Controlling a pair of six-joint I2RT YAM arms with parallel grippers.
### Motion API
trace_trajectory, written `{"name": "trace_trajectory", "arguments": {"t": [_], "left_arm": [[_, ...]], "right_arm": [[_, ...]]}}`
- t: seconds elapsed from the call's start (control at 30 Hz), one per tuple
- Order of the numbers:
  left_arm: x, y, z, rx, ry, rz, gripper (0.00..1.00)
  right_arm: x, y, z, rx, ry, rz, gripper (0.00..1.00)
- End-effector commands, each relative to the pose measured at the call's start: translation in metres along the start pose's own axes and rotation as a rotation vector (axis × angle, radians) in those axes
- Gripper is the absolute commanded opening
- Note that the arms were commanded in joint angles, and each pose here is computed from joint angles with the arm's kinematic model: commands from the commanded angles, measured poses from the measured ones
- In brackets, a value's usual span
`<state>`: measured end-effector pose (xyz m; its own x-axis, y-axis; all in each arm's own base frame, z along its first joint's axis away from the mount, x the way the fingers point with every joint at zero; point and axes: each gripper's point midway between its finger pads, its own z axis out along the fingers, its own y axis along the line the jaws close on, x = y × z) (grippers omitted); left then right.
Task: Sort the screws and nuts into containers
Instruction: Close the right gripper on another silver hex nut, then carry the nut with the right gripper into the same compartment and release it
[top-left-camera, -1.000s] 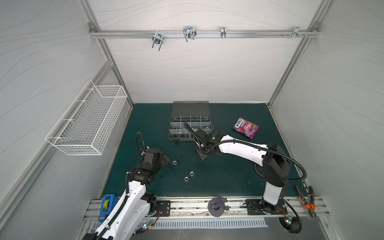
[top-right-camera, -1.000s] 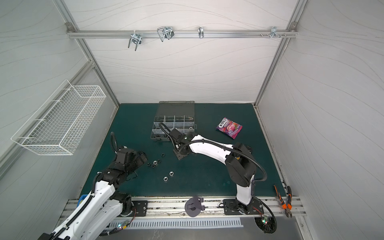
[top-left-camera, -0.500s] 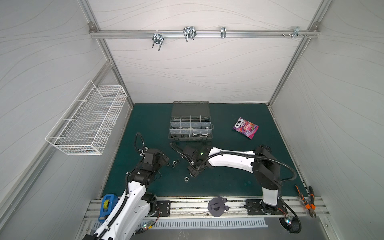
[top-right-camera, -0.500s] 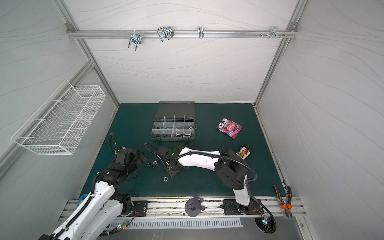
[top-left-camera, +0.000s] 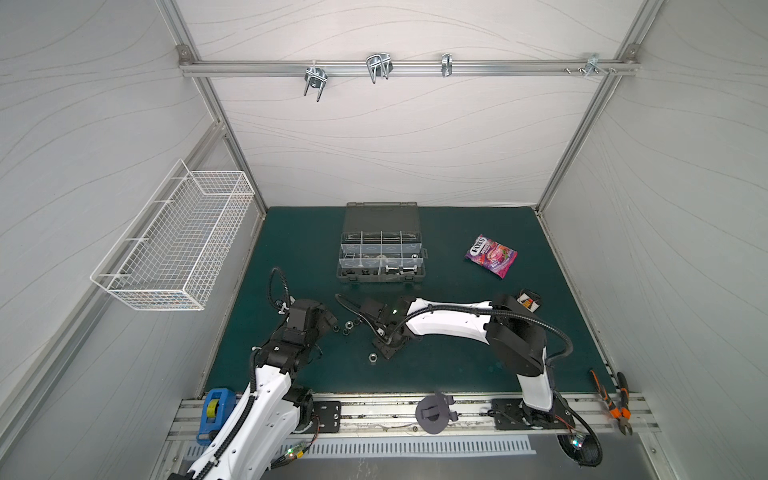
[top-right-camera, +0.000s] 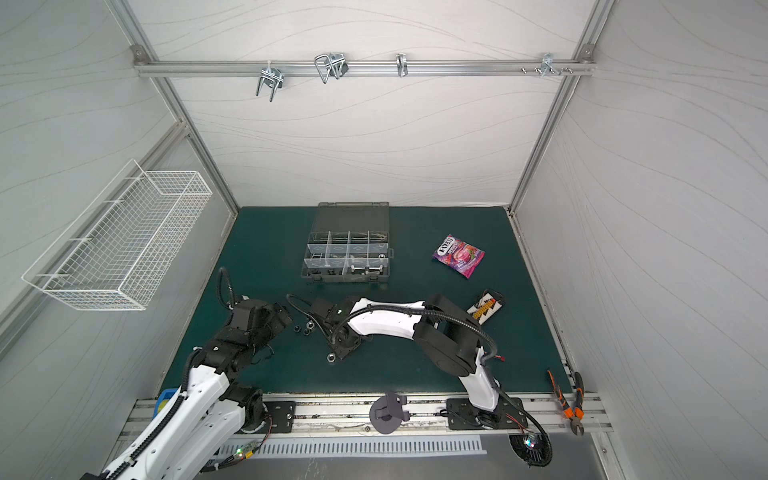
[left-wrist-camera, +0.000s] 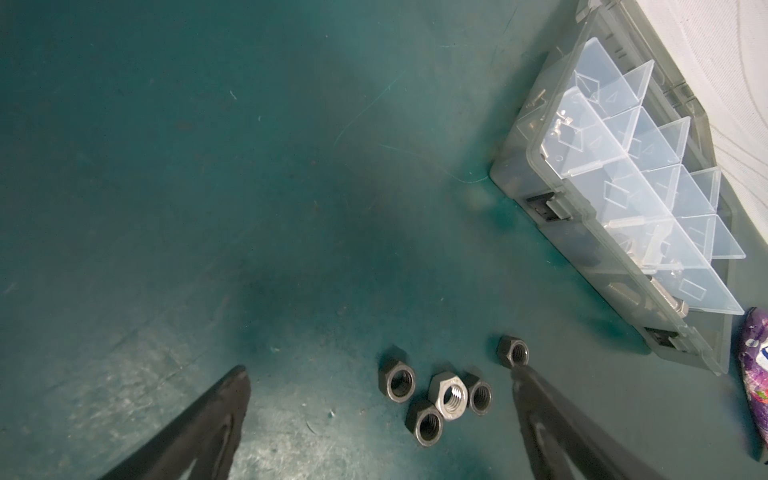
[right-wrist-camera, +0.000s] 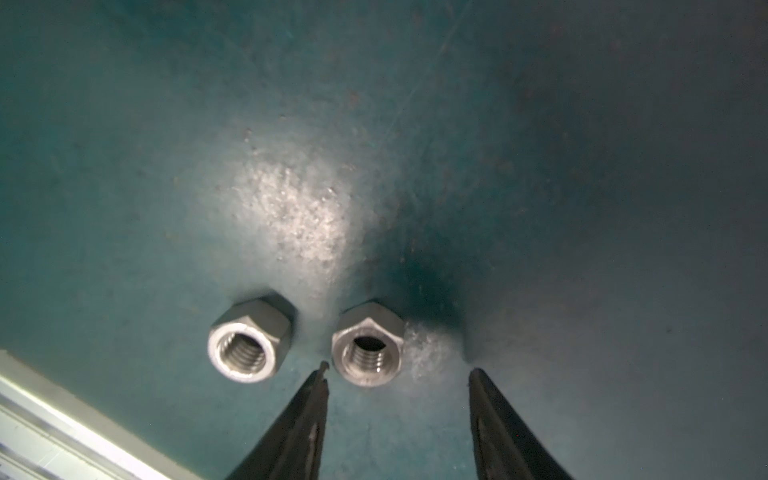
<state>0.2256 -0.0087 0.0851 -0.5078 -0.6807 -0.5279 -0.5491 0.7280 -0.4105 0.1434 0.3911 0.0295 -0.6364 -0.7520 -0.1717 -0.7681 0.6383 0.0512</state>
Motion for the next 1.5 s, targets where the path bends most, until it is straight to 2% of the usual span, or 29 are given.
{"name": "trace_trajectory", "arguments": {"t": [0.0, 0.4, 0.67, 0.9, 1.2, 1.47], "left_arm": [[-0.007, 0.001, -0.002, -0.008, -0.032, -0.026, 0.99], [-0.007, 0.001, -0.001, -0.013, -0.032, -0.023, 0.99], [-0.006, 0.002, 0.000, -0.012, -0.027, -0.024, 0.99], [-0.006, 0.001, 0.000, -0.010, -0.026, -0.023, 0.99], [-0.005, -0.005, 0.000, 0.021, -0.020, -0.033, 0.99], [0.001, -0.005, 0.002, 0.022, 0.012, -0.043, 0.99]], "right_arm": [[-0.004, 0.007, 0.004, -0.002, 0.007, -0.020, 0.56], [0.006, 0.003, 0.020, 0.029, 0.068, -0.018, 0.48], [0.018, 0.008, 0.018, 0.003, 0.100, -0.011, 0.26], [0.017, 0.002, 0.003, -0.010, 0.088, 0.005, 0.19], [-0.015, -0.048, -0.046, 0.013, -0.021, 0.082, 0.15], [-0.073, -0.119, -0.090, 0.123, -0.173, 0.152, 0.17]]}}
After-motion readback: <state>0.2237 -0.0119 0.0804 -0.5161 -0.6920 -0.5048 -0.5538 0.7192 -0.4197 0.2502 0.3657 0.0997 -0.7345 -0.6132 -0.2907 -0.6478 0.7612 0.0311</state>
